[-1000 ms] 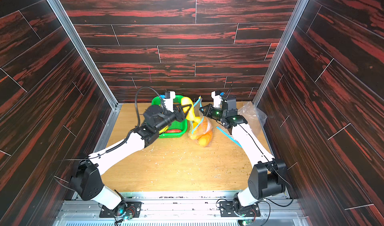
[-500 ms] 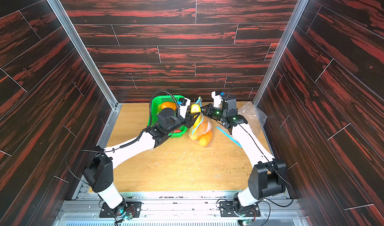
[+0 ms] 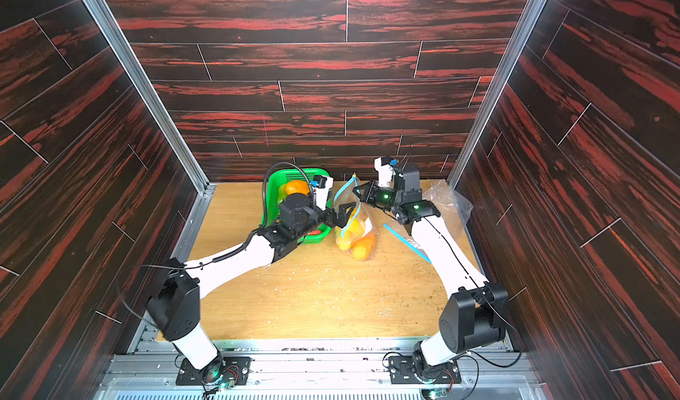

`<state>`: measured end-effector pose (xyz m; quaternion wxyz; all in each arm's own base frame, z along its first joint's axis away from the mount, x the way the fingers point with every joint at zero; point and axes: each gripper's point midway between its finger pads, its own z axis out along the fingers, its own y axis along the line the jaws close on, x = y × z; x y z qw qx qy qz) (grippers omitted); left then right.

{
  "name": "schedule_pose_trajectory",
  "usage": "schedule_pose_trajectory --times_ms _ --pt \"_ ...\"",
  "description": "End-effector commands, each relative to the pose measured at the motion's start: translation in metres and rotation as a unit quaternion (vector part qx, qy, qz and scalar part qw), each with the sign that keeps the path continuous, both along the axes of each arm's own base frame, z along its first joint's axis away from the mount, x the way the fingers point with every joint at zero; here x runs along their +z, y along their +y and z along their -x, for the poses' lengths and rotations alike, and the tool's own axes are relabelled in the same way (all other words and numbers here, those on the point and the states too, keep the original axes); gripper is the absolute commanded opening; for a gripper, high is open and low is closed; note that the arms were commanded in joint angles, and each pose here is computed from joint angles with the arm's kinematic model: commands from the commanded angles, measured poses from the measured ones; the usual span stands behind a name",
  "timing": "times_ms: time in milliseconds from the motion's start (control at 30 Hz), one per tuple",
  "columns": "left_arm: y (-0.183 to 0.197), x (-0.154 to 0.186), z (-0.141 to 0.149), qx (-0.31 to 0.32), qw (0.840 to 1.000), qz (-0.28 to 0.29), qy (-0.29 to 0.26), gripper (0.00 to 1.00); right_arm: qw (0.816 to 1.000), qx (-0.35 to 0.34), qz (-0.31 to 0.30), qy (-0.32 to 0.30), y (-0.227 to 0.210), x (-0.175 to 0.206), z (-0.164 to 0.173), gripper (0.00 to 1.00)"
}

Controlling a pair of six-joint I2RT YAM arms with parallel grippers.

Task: Place the mango in a zip-top bag and seal the zipper
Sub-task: Place the mango in the zipper food storage bag, then adjust the zipper food storage bag at the center of the board.

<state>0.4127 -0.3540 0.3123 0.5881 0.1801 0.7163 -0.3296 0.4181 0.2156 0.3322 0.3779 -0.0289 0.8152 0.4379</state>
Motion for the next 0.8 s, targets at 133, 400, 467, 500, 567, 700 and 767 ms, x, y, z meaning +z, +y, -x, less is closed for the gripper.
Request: schedule_pose_trajectory --times_ms 133,400,467,500,567,700,767 --pt "0.096 0.101 0.022 0.062 0.988 0.132 -0.051 1.00 0.984 0.152 0.039 -0.078 0.014 0.033 0.015 0.00" --pt "0.135 0.097 0.036 0.092 0.988 0.107 -0.062 1.00 0.950 0.246 0.130 -0.141 0.010 0.033 0.052 0.00" --pt "0.127 0.091 0.037 0.070 0.992 0.084 -0.064 1.00 0.939 0.268 0.147 -0.157 0.008 0.026 0.062 0.00" --pt "0.123 0.086 0.037 0.059 0.994 0.073 -0.062 1.00 0.935 0.275 0.157 -0.161 0.007 0.020 0.064 0.00" --pt "0.113 0.073 0.035 0.036 0.996 0.050 -0.058 1.00 0.933 0.270 0.190 -0.145 0.001 -0.001 0.058 0.00" --pt "0.091 0.044 0.029 -0.015 0.998 -0.005 -0.059 1.00 0.926 0.277 0.232 -0.109 -0.007 -0.034 0.049 0.00" --pt "0.079 0.023 0.025 -0.047 0.996 -0.049 -0.065 1.00 0.925 0.286 0.229 -0.103 -0.006 -0.038 0.049 0.00"
